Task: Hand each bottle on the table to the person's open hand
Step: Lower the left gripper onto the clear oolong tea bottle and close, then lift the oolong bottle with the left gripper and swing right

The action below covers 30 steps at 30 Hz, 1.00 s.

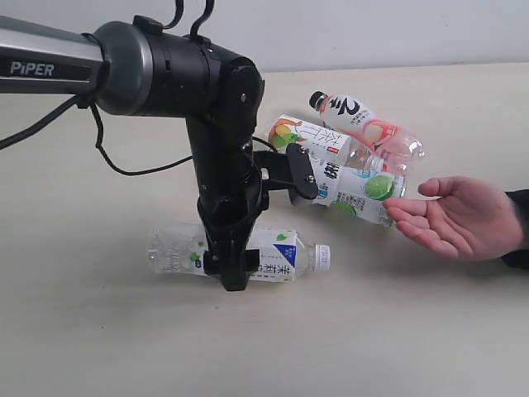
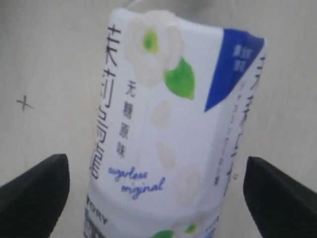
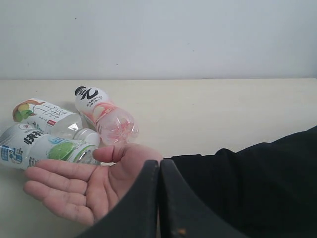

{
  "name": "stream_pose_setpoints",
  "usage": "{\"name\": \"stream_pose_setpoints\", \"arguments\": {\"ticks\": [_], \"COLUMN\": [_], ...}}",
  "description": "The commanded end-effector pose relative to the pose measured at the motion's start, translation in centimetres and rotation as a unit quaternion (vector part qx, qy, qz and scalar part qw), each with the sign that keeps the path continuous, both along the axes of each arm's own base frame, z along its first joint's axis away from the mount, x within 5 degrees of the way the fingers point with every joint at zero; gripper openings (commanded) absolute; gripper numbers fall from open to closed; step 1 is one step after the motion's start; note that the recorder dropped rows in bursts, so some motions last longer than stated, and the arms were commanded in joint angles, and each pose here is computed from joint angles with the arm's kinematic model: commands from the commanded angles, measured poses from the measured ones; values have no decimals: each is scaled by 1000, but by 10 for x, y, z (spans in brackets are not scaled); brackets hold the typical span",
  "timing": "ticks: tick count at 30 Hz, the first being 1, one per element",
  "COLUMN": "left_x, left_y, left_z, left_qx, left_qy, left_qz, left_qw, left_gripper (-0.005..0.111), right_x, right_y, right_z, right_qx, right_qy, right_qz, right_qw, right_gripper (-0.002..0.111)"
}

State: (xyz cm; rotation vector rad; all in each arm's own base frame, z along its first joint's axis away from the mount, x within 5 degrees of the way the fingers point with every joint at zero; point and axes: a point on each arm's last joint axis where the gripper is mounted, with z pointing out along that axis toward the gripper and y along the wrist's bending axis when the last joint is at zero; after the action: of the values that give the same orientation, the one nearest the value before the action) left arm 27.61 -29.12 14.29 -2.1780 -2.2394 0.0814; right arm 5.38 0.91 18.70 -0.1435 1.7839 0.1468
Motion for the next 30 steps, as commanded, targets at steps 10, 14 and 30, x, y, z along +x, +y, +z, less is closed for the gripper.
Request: {"name": "stream_pose_setpoints", "arguments": {"ticks": [10, 14, 30], "left_x": [1, -1, -19], "left_y": [-1, 1, 1], "left_z": [-12, -11, 23], "left_qx": [13, 22, 84], "left_qy": [10, 17, -30], "left_qz": [5, 23, 126], "left_qw": [1000, 999, 988], "left_gripper": [82, 44, 0], "right_x": [0, 0, 0], "right_y": [0, 0, 0], "right_z": [0, 0, 0], "right_qx": [1, 1, 1], "right_qy": [-5, -5, -5], "right_qz": [-1, -1, -1], "right_qw": [1000, 1000, 1000], "right_gripper": [0, 0, 0]}}
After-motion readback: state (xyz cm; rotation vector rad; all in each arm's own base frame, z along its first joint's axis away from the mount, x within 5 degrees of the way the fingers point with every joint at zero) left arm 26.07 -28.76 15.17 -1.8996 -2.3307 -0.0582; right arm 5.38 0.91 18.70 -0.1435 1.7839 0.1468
